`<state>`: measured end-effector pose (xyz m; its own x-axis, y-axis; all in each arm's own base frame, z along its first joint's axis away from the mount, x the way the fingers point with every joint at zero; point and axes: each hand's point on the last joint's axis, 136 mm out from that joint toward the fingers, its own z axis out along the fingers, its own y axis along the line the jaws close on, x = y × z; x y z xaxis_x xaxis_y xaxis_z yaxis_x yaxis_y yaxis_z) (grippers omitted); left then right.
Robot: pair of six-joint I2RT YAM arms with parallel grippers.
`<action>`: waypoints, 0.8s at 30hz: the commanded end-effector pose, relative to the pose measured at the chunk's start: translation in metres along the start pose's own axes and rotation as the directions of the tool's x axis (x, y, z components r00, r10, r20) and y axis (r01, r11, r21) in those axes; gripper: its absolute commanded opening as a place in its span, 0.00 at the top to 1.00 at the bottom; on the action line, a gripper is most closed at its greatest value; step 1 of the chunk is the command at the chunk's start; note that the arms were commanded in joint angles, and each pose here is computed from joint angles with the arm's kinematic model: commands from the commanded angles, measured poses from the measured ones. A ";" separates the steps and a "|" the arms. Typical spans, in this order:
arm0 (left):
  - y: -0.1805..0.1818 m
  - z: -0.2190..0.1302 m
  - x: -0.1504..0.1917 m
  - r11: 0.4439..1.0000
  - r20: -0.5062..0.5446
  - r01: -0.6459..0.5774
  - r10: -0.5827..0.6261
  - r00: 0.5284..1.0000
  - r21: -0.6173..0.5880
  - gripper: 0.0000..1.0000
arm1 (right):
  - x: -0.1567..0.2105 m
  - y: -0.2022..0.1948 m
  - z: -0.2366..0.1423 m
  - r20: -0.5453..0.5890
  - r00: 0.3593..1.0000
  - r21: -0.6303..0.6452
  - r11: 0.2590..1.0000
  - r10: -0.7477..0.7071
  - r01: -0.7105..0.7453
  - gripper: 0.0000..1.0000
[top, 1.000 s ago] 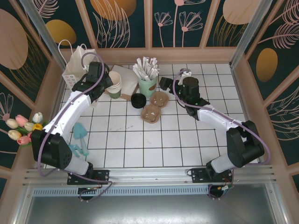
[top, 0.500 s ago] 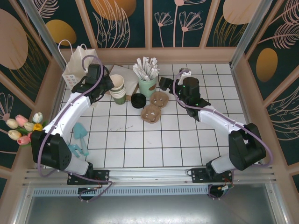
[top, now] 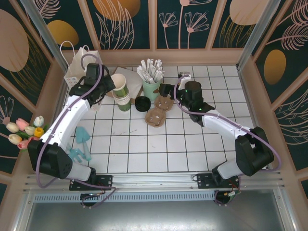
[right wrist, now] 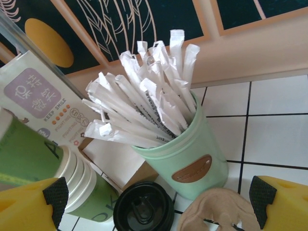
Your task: Pack the takeout coffee
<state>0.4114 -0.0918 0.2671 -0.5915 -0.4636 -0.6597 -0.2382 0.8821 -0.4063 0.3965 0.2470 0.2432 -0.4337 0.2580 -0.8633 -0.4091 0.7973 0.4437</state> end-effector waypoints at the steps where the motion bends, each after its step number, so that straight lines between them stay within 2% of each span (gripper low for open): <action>1: -0.008 -0.035 -0.025 0.998 0.053 -0.055 0.054 0.997 0.016 1.00 | -0.005 0.017 0.002 -0.008 1.000 -0.069 0.998 0.010 -0.011 0.01; 7: -0.020 -0.075 -0.025 0.988 -0.027 -0.141 0.142 0.989 0.060 1.00 | 0.024 0.030 0.018 -0.142 0.971 -0.087 0.975 0.192 -0.206 0.02; 12: -0.014 -0.101 0.007 0.980 -0.140 -0.167 0.181 0.973 0.109 1.00 | 0.047 0.039 0.029 -0.202 0.945 -0.078 0.958 0.256 -0.276 0.06; 18: -0.013 -0.094 0.072 0.960 -0.238 -0.163 0.217 0.947 0.226 1.00 | 0.074 0.034 0.045 -0.253 0.891 -0.003 0.920 0.378 -0.391 0.14; 24: 0.015 -0.069 0.115 0.975 -0.248 -0.107 0.154 0.957 0.194 1.00 | 0.099 0.029 0.060 -0.289 0.872 0.058 0.916 0.396 -0.396 0.24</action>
<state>0.2855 -0.1214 0.2345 -0.8191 -0.2368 -0.5225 -0.0162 0.9200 -0.3916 0.3884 0.3179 0.1576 -0.7626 0.3691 -0.5312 -0.1808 0.6669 0.7229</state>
